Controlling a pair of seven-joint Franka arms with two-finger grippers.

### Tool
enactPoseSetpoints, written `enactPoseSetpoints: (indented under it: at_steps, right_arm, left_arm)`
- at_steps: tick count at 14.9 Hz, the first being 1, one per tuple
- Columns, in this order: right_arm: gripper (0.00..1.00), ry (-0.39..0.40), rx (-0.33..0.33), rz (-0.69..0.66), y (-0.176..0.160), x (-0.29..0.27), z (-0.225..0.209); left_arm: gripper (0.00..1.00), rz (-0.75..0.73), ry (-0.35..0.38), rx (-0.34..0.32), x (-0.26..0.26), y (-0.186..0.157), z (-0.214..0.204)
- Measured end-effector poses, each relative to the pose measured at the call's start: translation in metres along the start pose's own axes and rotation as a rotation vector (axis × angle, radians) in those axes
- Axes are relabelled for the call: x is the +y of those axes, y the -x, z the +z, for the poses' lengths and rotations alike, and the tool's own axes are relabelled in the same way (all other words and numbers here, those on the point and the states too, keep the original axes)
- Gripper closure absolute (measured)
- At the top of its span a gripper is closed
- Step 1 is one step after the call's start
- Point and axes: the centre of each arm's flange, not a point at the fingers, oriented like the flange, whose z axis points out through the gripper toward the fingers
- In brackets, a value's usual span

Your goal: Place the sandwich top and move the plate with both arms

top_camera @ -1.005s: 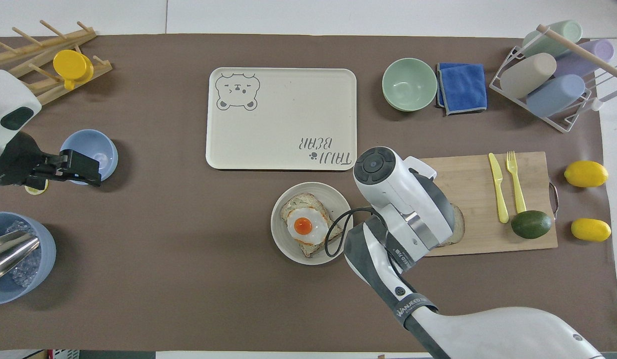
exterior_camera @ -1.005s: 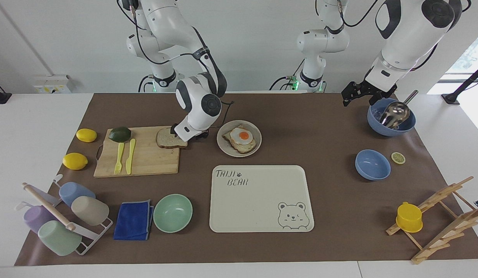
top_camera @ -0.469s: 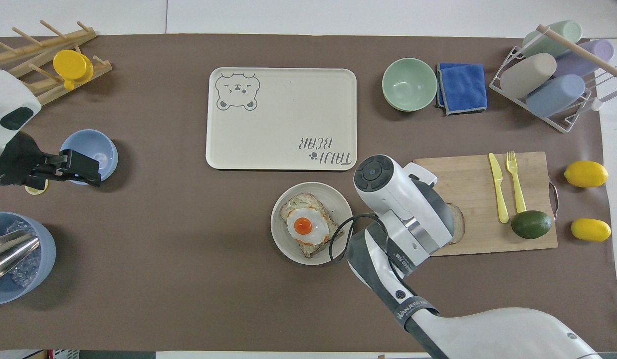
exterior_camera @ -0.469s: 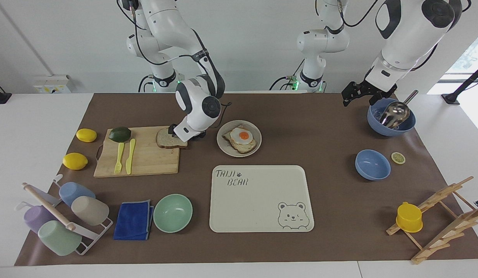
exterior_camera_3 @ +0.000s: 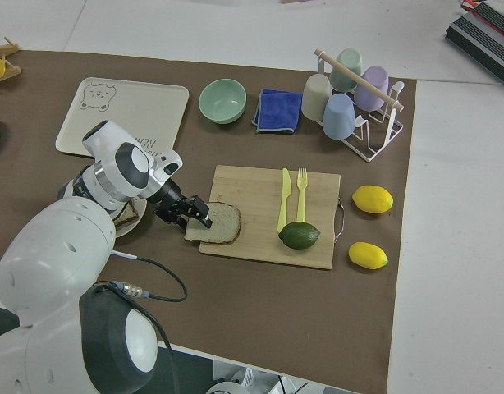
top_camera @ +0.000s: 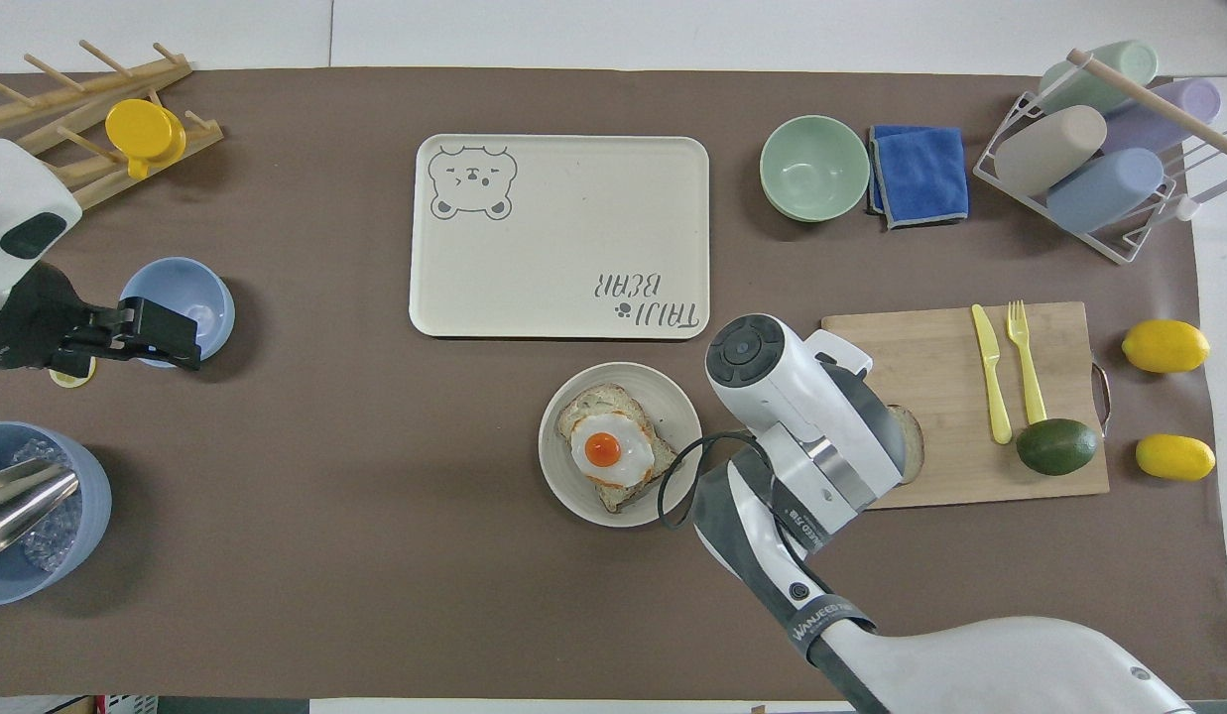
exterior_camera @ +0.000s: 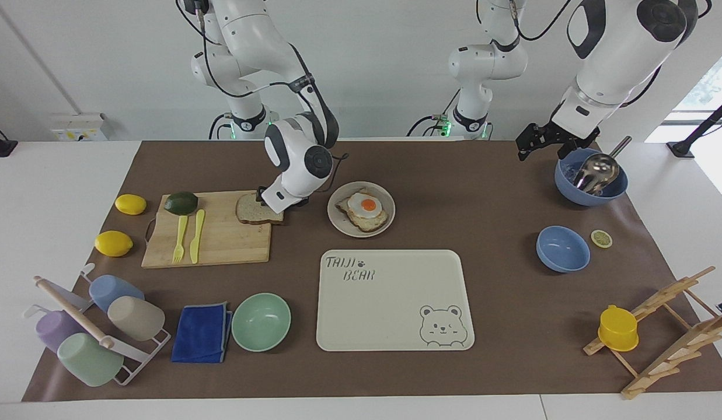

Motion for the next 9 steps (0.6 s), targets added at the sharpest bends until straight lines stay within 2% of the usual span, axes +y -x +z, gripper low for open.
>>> enactPoseSetpoints:
  at_steps: [3, 5, 7, 9]
  right_arm:
    - [0.63, 0.0, 0.011, -0.005, 0.004, 0.0, -0.008]
    - [0.85, 0.012, 0.022, -0.017, 0.008, -0.004, -0.013]
    - [0.85, 0.021, 0.034, -0.023, 0.009, -0.007, -0.027]
    - [0.85, 0.019, 0.082, -0.047, 0.015, -0.021, -0.069]
  left_arm:
    - [0.0, 0.0, 0.0, 0.0, 0.0, 0.0, 0.0]
    - [0.0, 0.0, 0.0, 0.0, 0.0, 0.0, 0.0]
    - [0.0, 0.0, 0.0, 0.0, 0.0, 0.0, 0.0]
    - [0.0, 0.0, 0.0, 0.0, 0.0, 0.0, 0.0]
